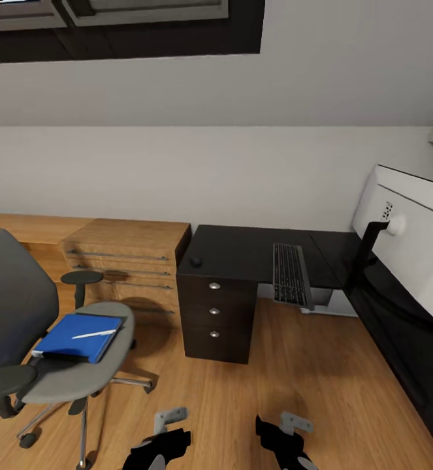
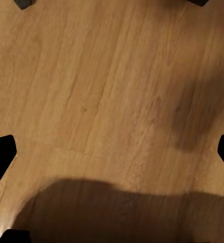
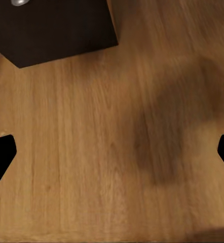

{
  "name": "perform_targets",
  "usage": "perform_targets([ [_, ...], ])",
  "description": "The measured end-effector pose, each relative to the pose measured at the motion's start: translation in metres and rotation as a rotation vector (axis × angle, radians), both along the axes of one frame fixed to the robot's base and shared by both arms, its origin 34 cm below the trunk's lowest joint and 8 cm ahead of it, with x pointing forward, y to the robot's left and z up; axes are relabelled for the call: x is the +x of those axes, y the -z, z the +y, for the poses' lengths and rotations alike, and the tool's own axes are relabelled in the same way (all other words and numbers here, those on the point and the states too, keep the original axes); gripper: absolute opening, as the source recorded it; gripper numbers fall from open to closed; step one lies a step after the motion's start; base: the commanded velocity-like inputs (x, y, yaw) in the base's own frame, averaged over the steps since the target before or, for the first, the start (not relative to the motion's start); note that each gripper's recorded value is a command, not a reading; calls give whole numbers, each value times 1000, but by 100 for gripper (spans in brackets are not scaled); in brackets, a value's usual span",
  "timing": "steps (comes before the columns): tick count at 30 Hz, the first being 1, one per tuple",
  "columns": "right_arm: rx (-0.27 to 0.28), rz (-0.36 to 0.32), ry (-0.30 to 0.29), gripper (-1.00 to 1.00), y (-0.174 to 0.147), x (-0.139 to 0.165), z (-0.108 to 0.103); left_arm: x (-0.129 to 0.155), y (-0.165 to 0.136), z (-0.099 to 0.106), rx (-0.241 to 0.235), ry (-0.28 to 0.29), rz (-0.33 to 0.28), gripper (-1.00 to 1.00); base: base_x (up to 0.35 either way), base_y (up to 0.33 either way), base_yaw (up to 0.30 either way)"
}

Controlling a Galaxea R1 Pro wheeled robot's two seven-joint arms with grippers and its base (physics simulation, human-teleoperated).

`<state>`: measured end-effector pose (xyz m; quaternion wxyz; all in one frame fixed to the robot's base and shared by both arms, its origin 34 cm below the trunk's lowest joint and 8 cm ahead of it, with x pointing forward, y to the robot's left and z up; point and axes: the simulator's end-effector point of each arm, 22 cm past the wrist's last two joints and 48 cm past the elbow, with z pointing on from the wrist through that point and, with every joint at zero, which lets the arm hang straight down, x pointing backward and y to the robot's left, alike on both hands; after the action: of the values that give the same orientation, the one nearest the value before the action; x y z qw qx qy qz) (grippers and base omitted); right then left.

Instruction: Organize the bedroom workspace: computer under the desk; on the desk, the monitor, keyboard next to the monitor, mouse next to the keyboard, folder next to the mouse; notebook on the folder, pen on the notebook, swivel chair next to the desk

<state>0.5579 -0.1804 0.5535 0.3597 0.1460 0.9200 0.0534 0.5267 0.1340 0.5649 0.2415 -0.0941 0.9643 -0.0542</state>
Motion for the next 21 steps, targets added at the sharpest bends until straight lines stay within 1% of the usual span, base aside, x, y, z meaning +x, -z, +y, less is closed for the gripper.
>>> perform_targets([
  [2,-9,13,-9,100,2,-5,0,1,2,11,17,-35,-30,100,0,0,0],
  [3,-18,23,-12,100,5,-11,-1,5,3,21,29,-73,-71,100,0,0,0],
  [4,-23,24,-11,100,5,-13,-2,7,1,26,34,-93,-93,100,0,0,0],
  [6,-33,16,-5,100,4,-15,-5,9,0,35,47,-125,-125,100,0,0,0],
  [7,-43,-2,7,100,3,-17,-10,6,3,44,63,-144,-137,100,0,0,0],
  [10,-60,-44,31,100,-3,-17,-18,-2,7,54,84,-157,-134,100,0,0,0],
  [11,-70,-71,45,100,-6,-17,-23,-7,11,59,96,-159,-125,100,0,0,0],
  [14,-82,-104,58,100,-12,-19,-28,-16,14,66,115,-161,-110,100,0,0,0],
  [21,-97,-104,30,100,-17,-30,-24,-23,8,80,140,-164,-98,100,0,0,0],
])
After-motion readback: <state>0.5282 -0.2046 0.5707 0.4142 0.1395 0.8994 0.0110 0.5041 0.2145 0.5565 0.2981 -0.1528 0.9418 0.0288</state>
